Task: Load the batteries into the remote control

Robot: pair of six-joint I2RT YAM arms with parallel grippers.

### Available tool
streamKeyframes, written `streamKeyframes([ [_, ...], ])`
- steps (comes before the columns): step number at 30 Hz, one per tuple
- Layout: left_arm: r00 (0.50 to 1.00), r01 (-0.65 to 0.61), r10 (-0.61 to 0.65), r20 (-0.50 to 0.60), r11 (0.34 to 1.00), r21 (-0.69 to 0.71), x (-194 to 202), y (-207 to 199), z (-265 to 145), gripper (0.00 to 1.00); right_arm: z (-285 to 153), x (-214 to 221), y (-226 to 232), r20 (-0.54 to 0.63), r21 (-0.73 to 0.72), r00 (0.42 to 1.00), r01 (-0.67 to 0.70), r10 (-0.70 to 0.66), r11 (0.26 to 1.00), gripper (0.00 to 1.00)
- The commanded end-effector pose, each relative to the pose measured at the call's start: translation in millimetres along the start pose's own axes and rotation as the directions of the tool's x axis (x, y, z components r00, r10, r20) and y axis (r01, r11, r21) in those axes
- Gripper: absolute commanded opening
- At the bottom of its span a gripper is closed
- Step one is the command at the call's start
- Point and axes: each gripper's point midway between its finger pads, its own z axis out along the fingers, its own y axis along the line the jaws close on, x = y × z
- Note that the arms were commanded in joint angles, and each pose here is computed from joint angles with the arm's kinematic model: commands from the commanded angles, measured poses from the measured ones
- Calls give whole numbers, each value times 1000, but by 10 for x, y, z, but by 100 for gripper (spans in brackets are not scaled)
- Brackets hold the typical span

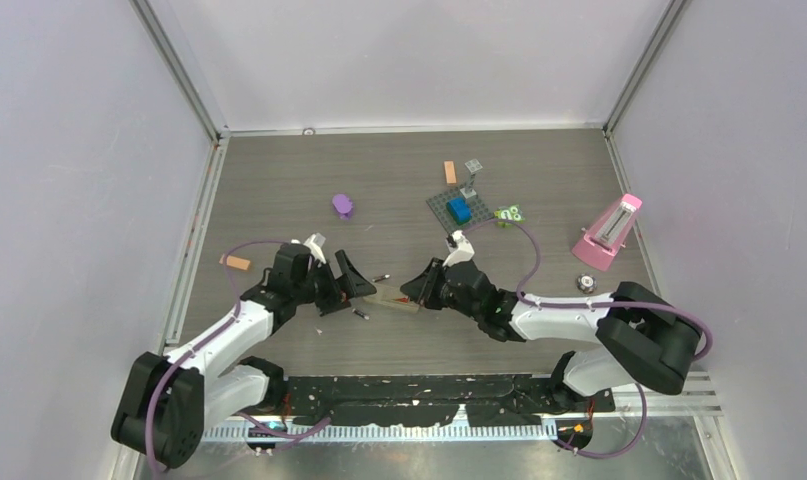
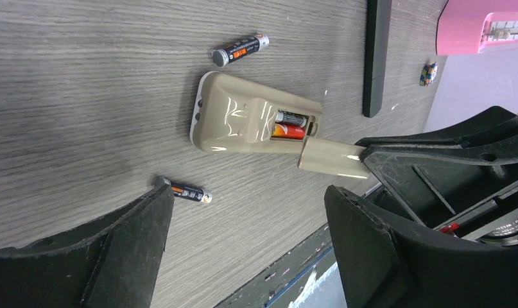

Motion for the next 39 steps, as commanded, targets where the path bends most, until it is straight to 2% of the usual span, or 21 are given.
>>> streamKeyframes([
  [1, 1000, -5, 4, 21, 998, 68, -121, -139, 21, 88, 100, -249, 177, 118, -42, 992, -42, 47, 998, 5],
  [13, 996, 94, -94, -11, 993, 77, -113, -54, 155, 81, 251, -179, 108, 95, -2, 993, -67, 67, 998, 5],
  [22, 997, 74, -76, 22, 996, 50, -184, 15, 156, 81, 249, -99, -10, 74, 39, 994, -86, 83, 996, 5],
  [39, 998, 61, -61, 15, 997, 48, -193, 30, 183, 81, 285, -8, -127, 53, 76, 994, -99, 95, 992, 5],
])
